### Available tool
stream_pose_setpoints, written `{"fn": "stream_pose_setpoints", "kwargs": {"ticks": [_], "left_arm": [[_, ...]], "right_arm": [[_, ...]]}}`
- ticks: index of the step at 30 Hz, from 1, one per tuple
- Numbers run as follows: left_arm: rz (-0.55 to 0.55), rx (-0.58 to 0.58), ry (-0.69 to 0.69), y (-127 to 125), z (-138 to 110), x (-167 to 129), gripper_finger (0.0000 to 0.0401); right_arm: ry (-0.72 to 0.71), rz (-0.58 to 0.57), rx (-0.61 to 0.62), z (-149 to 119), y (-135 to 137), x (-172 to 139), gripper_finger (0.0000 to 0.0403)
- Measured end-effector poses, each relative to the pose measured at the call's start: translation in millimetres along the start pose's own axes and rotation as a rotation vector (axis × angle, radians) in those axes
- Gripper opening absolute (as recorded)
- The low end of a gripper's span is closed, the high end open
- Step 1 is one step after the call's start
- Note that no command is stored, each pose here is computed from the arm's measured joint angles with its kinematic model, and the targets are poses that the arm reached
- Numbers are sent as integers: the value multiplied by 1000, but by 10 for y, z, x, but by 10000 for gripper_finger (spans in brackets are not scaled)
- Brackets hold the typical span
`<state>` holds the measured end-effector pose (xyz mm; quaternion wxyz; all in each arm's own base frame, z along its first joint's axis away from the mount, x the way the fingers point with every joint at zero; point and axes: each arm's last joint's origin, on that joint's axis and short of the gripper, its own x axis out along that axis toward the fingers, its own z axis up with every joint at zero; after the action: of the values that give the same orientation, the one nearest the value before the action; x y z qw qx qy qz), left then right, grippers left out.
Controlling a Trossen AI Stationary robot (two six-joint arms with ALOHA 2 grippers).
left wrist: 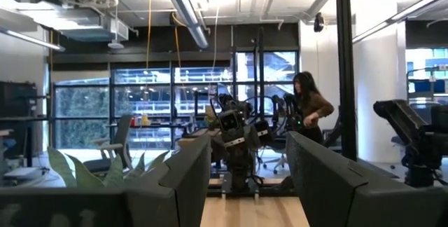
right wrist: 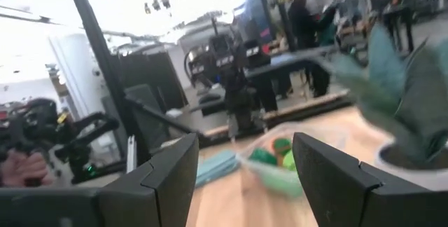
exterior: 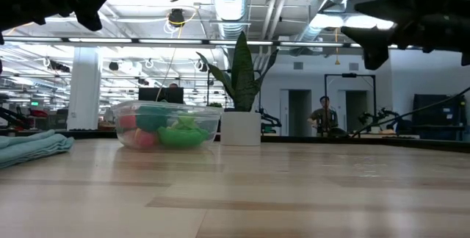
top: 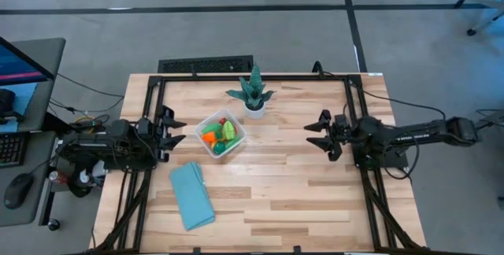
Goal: Pick and placing Produce into tupperware
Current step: Return to Home Position
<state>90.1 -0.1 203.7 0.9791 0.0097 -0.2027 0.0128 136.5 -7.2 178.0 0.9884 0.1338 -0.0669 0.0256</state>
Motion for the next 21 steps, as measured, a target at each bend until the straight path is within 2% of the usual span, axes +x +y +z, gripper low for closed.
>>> {"fn": "stream_pose_setpoints", "kwargs": {"ticks": [6,21], "left_arm": [[-9,-22,8,-3,-8,0,178],[-9,-25,6,-3,-6,0,178]], "right_arm": [[45,-1,13,-40,25,-21,224],[-14,-2,1,60,64,-207,224]]}}
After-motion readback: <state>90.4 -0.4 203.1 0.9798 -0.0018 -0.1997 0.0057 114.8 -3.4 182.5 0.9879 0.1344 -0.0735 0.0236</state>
